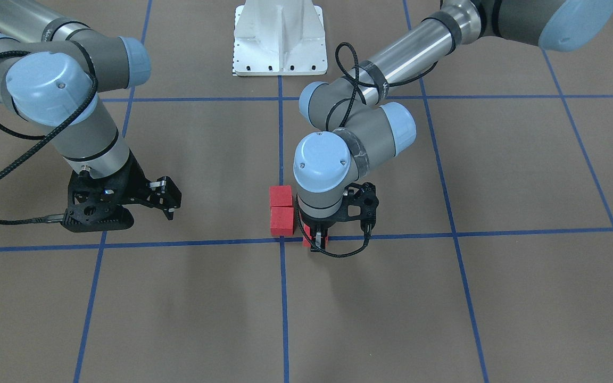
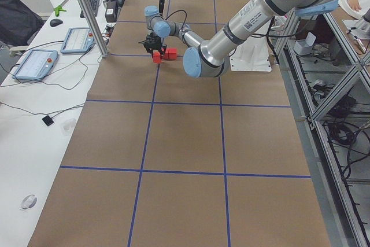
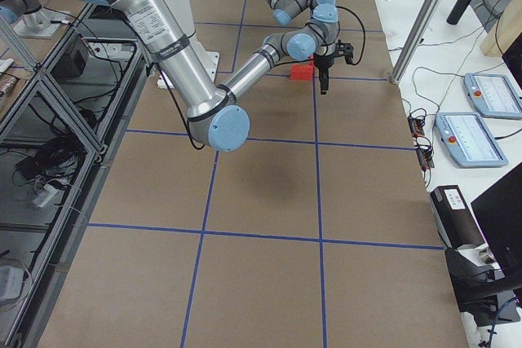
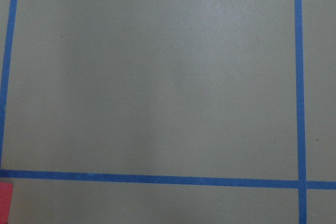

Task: Form red blocks into L shape at center
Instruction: 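Lower the red cube beside the farther center cube with the left gripper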

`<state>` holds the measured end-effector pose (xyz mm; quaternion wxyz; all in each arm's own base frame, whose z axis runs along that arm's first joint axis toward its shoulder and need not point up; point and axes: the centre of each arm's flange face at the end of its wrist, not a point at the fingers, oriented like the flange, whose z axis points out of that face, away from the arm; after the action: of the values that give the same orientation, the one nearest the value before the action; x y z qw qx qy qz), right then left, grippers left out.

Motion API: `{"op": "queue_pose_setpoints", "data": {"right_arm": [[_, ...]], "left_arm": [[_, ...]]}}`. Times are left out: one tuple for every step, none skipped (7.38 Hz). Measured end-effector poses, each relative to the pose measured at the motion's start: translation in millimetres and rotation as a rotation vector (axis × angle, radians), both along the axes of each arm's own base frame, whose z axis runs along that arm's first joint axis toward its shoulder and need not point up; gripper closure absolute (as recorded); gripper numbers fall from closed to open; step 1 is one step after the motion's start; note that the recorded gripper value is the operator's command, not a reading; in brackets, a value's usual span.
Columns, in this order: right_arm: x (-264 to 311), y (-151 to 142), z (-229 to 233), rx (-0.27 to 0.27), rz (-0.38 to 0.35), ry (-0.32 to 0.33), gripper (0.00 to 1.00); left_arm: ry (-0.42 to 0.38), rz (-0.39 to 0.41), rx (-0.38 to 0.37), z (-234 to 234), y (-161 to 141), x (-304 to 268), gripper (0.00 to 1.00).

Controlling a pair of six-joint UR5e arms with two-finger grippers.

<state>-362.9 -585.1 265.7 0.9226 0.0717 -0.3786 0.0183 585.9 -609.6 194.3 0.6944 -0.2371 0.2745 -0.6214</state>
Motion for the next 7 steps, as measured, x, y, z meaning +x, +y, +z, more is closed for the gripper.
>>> {"op": "queue_pose_setpoints", "data": {"right_arm": [[0,0,1,-0.001,0.001,0.001,0.01],[1,-1,1,-0.002,0.002,0.001,0.01],[1,-1,1,-0.002,0.002,0.001,0.01],[1,0,1,-0.002,0.002,0.001,0.01],[1,0,1,-0.002,0.002,0.001,0.01],[1,-1,1,-0.002,0.001,0.001,0.01],[1,-1,1,-0.001,0.001,0.002,0.01]], "left_arm": [[-0.007,0.013,-0.006,0,8,7,1.0],[-0.01,0.023,-0.008,0,14,14,1.0],[-0.011,0.03,-0.008,0,18,17,1.0],[-0.01,0.034,-0.008,-1,20,19,1.0],[-0.01,0.036,-0.008,0,21,20,1.0],[-0.009,0.037,-0.008,0,22,20,1.0],[-0.009,0.038,-0.008,-1,22,20,1.0]]}}
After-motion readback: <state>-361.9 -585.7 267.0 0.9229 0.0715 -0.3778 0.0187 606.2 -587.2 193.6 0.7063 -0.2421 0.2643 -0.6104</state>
